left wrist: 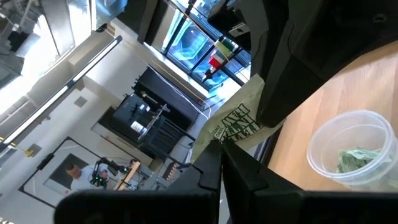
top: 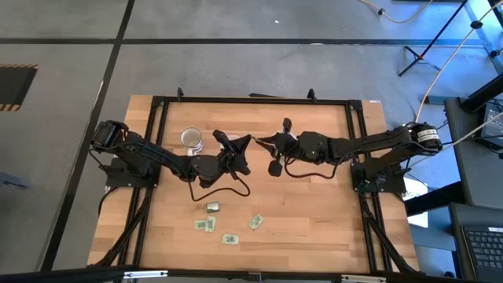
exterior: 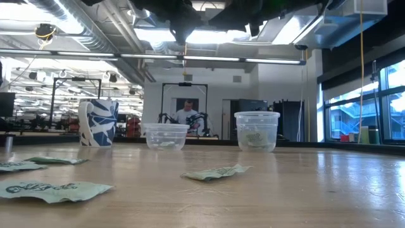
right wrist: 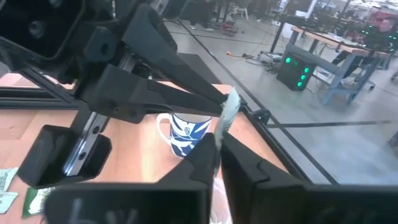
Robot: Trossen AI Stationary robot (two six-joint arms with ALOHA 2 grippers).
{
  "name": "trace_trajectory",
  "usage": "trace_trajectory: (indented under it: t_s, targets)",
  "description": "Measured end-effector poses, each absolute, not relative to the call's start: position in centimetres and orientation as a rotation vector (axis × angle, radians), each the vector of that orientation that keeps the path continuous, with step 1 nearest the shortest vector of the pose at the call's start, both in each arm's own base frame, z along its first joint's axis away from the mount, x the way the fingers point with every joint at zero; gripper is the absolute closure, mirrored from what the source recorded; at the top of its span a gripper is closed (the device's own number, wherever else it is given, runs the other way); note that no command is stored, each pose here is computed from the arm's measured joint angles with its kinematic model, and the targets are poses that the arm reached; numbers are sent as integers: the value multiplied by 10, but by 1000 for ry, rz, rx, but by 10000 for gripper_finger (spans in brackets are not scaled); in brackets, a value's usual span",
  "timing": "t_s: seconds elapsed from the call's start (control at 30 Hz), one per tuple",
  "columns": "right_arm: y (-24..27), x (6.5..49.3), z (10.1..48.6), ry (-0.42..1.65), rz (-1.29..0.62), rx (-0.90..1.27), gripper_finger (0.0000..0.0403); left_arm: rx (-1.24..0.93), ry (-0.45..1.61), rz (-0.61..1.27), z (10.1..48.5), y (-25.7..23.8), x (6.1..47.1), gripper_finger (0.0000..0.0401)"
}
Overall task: Pick and place items into bin
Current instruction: Put the white stevia packet into the right transparent bin
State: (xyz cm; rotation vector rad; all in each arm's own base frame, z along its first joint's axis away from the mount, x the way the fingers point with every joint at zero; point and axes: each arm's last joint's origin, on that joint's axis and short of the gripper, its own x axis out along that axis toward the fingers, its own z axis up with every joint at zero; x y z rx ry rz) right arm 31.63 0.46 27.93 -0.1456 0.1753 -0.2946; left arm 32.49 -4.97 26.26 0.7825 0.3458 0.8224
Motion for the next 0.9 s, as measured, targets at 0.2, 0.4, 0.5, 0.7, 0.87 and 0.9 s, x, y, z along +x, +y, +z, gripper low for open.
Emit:
trace_trajectory:
  t_s: [0.2, 0.4, 0.5, 0.7, 0.87, 0.9]
  targets:
    - [5, 316, 279, 175, -287, -143, 388, 821, 366, 817, 262, -50, 325, 389]
    - [5, 316, 279, 180, -287, -143, 397, 838, 375, 812, 262, -50, 325, 345]
    - [5, 316, 279, 182, -287, -144, 397, 828, 369, 811, 262, -50, 325, 319]
    - [5, 316, 277, 205, -289, -149, 397, 812, 366, 821, 262, -54, 324, 277]
    - [2, 314, 274, 244, -334, -182, 398, 766, 362, 848, 261, -64, 320, 263]
    - [2, 314, 272, 262, -351, -188, 398, 759, 369, 858, 260, -66, 320, 262]
